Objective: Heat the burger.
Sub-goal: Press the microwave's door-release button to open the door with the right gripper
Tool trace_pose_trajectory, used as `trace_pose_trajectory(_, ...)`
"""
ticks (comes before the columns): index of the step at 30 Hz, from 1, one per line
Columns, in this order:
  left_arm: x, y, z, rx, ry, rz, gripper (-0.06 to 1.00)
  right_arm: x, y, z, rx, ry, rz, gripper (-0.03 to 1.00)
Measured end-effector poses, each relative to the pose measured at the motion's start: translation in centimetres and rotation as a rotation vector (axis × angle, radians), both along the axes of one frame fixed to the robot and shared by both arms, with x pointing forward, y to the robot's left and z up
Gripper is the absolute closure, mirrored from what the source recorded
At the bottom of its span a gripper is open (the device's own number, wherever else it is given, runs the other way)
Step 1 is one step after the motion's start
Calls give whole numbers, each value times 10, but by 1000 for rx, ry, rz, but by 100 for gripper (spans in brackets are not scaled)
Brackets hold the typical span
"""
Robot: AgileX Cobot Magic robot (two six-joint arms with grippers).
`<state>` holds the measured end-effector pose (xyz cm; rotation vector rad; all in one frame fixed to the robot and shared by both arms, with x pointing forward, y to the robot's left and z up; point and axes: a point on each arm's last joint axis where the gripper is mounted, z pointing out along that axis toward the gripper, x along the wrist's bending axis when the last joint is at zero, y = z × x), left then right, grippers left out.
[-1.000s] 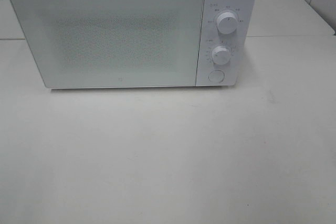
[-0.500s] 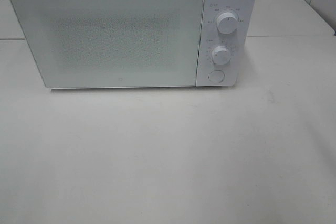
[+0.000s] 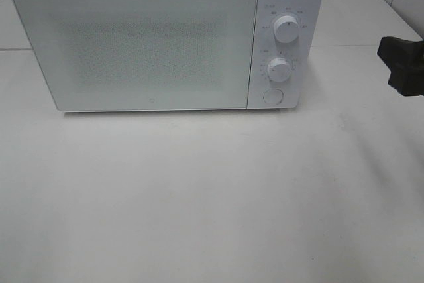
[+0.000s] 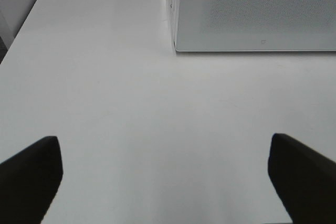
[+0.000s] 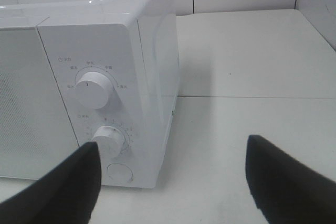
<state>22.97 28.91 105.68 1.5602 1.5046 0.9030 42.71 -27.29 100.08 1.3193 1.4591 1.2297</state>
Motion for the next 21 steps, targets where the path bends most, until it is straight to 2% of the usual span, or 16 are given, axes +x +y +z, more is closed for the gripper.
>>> trace_pose_trajectory(4,0,0,0,0,0,0,-4,7,-2,-13,-4,-8,-25,23)
trace_pose_trajectory(6,0,0,0,0,0,0,-4,14,-3,-26,-7,-3,-78,23)
trace_pose_trajectory(9,0,0,0,0,0,0,-4,16,-2,-29,-10,0,-86,23)
trace_pose_trajectory(14,0,0,0,0,0,0,-4,21,18,-49,-46,34,-90,23)
trace_pose_trajectory(21,0,0,0,0,0,0,-4,21,39,-64,-52,23,-108,23)
